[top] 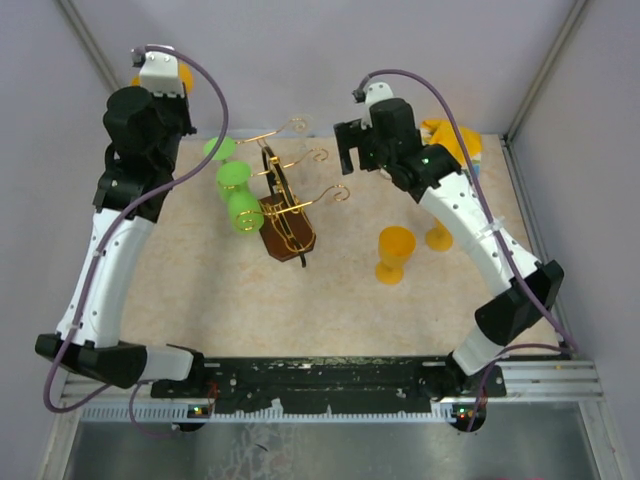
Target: Place the wine glass upside down on the wine glass rack
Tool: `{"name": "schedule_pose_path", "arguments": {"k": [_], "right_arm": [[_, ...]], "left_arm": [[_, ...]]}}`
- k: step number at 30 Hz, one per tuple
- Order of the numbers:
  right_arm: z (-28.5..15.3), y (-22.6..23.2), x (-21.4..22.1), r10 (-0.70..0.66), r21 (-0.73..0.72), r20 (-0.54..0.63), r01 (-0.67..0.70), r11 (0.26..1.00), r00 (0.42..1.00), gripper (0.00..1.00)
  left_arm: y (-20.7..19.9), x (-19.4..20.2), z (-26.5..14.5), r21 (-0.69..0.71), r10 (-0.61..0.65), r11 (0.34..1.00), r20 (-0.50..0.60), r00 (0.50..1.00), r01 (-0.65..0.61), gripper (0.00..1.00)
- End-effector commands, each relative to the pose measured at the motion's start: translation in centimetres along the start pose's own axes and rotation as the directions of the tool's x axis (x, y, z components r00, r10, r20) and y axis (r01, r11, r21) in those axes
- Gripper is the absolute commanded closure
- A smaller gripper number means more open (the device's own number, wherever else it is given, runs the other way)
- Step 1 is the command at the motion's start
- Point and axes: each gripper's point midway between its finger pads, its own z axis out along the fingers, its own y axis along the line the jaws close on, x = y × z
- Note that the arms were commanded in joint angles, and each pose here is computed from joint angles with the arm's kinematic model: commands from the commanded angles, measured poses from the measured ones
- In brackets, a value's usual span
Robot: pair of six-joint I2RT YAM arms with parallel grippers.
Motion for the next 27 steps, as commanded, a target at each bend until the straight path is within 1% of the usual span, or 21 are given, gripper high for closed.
{"name": "schedule_pose_path", "arguments": {"k": [1, 3, 6, 7, 8, 10, 13, 16, 19, 22, 25, 27], "right_arm": [[-2.0, 0.9, -6.4, 0.09, -0.1, 0.187, -0.072, 0.992, 0.978, 0.06], [-3.0, 2.0, -8.1, 0.125, -0.177, 0.257, -0.081, 0.981, 0.958, 0.07], [-5.6, 4.1, -10.9, 0.214, -0.33, 0.377, -0.085, 0.94, 0.901, 0.07], [-6.6, 4.7, -11.8, 0.248, -0.381, 0.412, -0.081, 0.921, 0.877, 0.07], [-7.7, 5.3, -12.6, 0.277, -0.429, 0.441, -0.07, 0.901, 0.854, 0.07], [-9.5, 6.8, -14.0, 0.335, -0.528, 0.485, -0.036, 0.849, 0.808, 0.07], [-12.0, 8.5, -15.6, 0.425, -0.646, 0.524, 0.019, 0.763, 0.738, 0.08], [-13.7, 9.5, -16.5, 0.492, -0.717, 0.537, 0.063, 0.695, 0.686, 0.08], [-14.9, 9.9, -17.3, 0.559, -0.775, 0.523, 0.085, 0.627, 0.643, 0.11], [-15.7, 10.0, -17.9, 0.637, -0.835, 0.474, 0.082, 0.544, 0.607, 0.16], [-17.2, 9.9, -18.4, 0.713, -0.884, 0.434, 0.111, 0.454, 0.551, 0.2], [-17.5, 9.9, -18.5, 0.743, -0.904, 0.41, 0.127, 0.408, 0.53, 0.23]], "left_arm": [[-2.8, -8.3, -0.8, 0.149, -0.051, 0.989, 0.339, 0.939, 0.0, 1.0], [-5.0, -9.5, -1.8, 0.26, -0.103, 0.966, 0.428, 0.898, -0.013, 1.0], [-7.5, -9.9, -3.8, 0.395, -0.209, 0.918, 0.523, 0.826, -0.018, 1.0], [-8.2, -9.9, -4.5, 0.44, -0.254, 0.898, 0.539, 0.803, -0.011, 1.0], [-8.7, -9.7, -5.0, 0.477, -0.298, 0.879, 0.547, 0.783, 0.001, 1.0], [-9.8, -9.5, -5.9, 0.561, -0.403, 0.827, 0.53, 0.746, 0.049, 1.0], [-10.5, -9.5, -6.9, 0.636, -0.509, 0.766, 0.508, 0.695, 0.096, 1.0], [-10.8, -9.7, -7.8, 0.689, -0.584, 0.714, 0.489, 0.648, 0.123, 1.0], [-11.1, -9.8, -9.2, 0.754, -0.667, 0.64, 0.452, 0.592, 0.146, 1.0], [-10.6, -9.7, -10.9, 0.796, -0.741, 0.581, 0.433, 0.513, 0.167, 1.0], [-10.5, -8.7, -11.8, 0.831, -0.797, 0.518, 0.384, 0.467, 0.201, 1.0], [-10.5, -8.4, -12.4, 0.857, -0.832, 0.468, 0.347, 0.433, 0.214, 1.0]]}}
